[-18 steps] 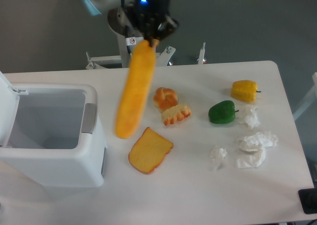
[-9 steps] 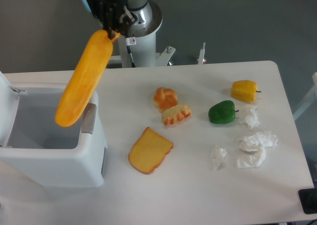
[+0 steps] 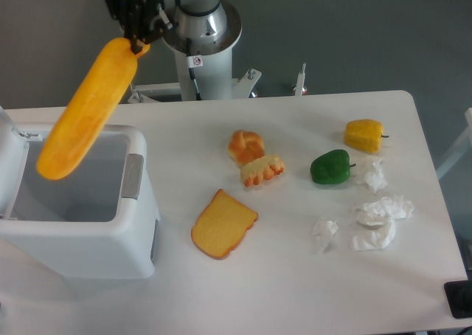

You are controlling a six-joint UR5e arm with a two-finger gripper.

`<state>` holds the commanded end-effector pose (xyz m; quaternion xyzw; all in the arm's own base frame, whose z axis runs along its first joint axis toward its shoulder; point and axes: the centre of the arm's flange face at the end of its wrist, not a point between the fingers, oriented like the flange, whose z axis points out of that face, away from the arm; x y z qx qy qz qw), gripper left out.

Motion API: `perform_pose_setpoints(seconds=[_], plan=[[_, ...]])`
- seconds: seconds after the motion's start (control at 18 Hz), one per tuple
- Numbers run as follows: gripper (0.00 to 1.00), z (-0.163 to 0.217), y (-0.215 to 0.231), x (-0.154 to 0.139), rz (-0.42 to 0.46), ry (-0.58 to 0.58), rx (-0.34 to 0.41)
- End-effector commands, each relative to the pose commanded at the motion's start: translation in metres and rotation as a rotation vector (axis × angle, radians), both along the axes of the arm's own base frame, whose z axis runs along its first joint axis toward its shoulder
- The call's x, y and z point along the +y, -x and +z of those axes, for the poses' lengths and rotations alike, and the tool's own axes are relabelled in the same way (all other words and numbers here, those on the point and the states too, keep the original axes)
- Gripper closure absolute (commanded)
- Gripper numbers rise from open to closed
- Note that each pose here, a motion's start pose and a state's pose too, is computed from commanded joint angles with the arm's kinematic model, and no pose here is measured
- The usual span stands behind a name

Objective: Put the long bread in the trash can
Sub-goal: 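Carry the hanging bread over the white trash can, then lower the hanging bread into the trash can opening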

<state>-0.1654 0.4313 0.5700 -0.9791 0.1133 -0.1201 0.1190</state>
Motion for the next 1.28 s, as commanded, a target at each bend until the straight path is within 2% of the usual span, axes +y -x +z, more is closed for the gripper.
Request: perform_pose_setpoints(seconds=[0.44, 0.67, 0.83, 1.0, 1.28], plan=[[0.99, 0.010, 0.003, 0.001, 0.001, 0.003, 0.029], [0.99, -0.001, 0.006, 0.006, 0.001, 0.030, -0.014], [0.99, -0.008, 0.010, 0.015, 0.053, 0.011, -0.084], [0.98, 0.002, 0.015, 0.024, 0.062, -0.084, -0.058], [0.99, 0.003, 0.017, 0.025, 0.077, -0.091, -0.053]])
